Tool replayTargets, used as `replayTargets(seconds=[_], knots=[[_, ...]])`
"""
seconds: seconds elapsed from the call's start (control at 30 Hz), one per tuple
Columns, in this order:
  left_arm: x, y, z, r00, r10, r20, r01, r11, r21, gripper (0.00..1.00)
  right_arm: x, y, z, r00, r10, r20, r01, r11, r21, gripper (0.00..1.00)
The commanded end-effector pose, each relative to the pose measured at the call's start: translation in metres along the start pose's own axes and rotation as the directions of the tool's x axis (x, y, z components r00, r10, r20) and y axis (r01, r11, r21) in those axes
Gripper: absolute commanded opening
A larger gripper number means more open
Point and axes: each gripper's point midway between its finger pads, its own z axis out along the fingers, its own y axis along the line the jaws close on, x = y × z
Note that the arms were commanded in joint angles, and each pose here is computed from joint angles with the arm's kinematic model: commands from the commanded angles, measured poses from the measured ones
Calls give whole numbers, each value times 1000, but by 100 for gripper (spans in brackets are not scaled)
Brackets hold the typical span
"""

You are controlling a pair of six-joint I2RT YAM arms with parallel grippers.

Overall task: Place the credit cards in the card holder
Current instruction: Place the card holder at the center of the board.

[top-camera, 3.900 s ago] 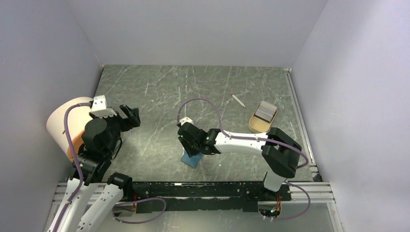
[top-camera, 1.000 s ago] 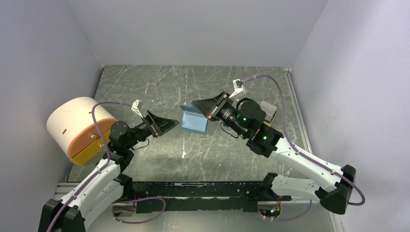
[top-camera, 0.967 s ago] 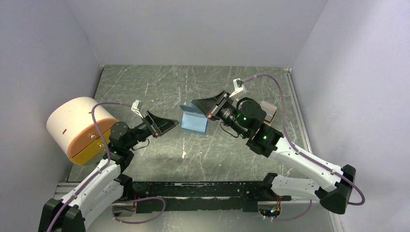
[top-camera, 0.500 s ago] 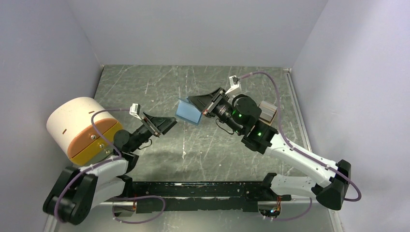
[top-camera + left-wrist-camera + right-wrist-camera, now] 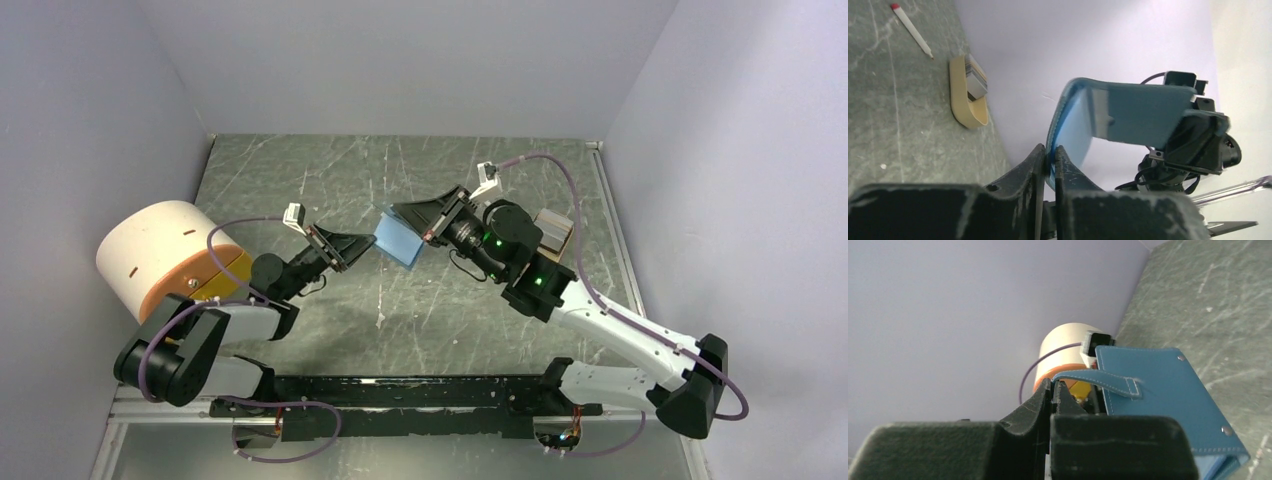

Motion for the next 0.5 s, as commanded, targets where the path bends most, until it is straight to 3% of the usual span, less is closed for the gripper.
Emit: replayTargets(seconds=[0.0, 0.13, 0.2, 0.33, 0.47], knots=[[2, -71, -4, 987, 161, 17, -159, 945, 286, 9, -8, -16, -11, 999, 11, 31, -11, 1000, 28, 0], [8, -58, -5, 983, 182, -31, -171, 959, 225, 9, -7, -54, -20, 1000, -21, 11, 19, 992, 127, 1], [11, -47, -4, 977, 201, -76, -186, 968, 169, 9, -5, -77, -29, 999, -42, -8, 43, 980, 195, 6], [20, -12, 1, 947, 210, -243, -220, 975, -13, 9, 0, -128, -53, 989, -132, -69, 148, 926, 348, 30], [27, 27, -2, 874, 210, -439, -324, 923, -205, 9, 9, -162, -76, 951, -235, -200, 302, 842, 447, 51]])
